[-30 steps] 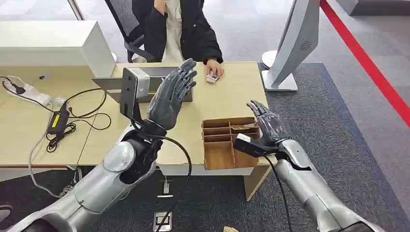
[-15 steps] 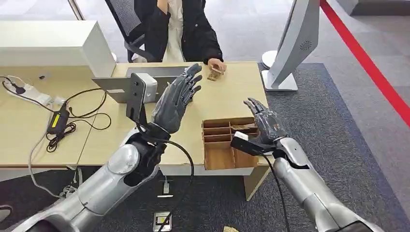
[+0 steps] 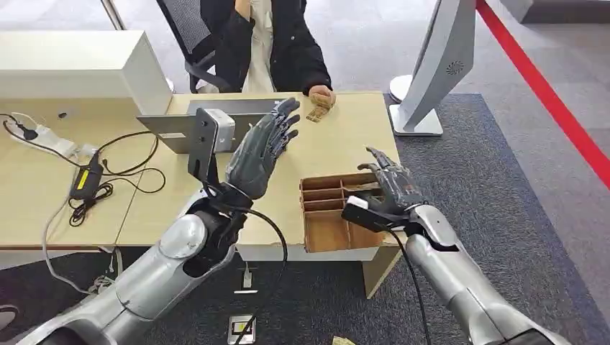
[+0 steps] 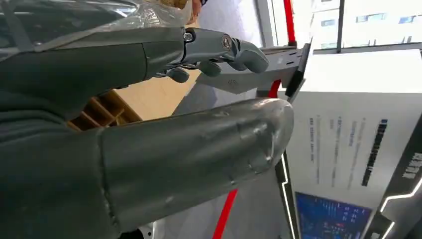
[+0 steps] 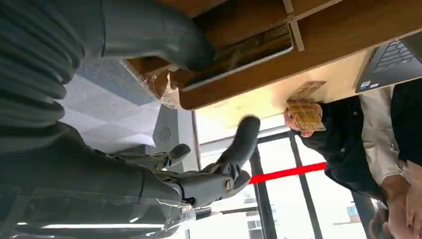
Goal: Pass the card to the sensor for recognition and then transmit it.
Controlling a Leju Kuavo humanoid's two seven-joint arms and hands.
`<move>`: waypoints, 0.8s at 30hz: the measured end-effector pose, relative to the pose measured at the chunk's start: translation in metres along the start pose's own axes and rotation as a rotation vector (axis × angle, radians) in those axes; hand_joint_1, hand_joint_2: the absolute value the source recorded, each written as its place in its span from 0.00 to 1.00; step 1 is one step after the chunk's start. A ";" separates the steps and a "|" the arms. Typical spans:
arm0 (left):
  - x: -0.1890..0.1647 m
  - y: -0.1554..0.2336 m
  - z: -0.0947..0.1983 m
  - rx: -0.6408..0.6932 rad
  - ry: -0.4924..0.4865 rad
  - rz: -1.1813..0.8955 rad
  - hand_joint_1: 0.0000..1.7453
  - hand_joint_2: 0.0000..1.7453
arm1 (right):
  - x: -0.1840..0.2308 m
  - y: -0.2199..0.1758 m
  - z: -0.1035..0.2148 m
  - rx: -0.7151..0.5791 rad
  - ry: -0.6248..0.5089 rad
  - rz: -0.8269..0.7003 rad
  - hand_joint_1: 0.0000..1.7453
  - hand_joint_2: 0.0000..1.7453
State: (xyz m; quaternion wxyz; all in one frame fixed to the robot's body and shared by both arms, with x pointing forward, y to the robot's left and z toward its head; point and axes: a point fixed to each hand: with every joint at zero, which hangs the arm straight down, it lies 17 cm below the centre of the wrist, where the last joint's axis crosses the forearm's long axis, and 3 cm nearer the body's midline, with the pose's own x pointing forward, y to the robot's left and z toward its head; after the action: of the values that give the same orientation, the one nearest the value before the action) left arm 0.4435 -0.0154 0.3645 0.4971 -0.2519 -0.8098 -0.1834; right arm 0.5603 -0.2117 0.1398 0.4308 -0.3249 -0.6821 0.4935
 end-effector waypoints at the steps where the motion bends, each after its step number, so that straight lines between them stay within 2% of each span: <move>1: 0.000 0.000 0.000 0.001 0.000 0.001 0.00 0.00 | 0.000 0.000 0.000 0.002 0.000 -0.001 1.00 1.00; 14: -0.003 -0.024 0.004 -0.070 -0.016 -0.012 0.00 0.00 | 0.003 -0.009 -0.004 -0.002 0.019 0.012 1.00 1.00; 22: -0.003 -0.021 0.003 -0.066 -0.021 -0.014 0.00 0.00 | 0.003 -0.011 -0.004 -0.001 0.033 0.019 1.00 1.00; 23: -0.003 -0.021 0.003 -0.068 -0.022 -0.018 0.00 0.00 | 0.004 -0.012 -0.004 -0.002 0.032 0.022 0.91 1.00; 24: -0.003 -0.021 0.003 -0.069 -0.023 -0.017 0.00 0.00 | 0.005 -0.012 -0.004 -0.002 0.031 0.026 0.91 1.00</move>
State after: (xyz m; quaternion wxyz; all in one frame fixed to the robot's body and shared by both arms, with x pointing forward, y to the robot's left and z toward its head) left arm 0.4301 -0.0318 0.3593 0.4772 -0.2641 -0.8108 -0.2124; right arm 0.5621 -0.2097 0.1533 0.4347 -0.3417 -0.6716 0.4932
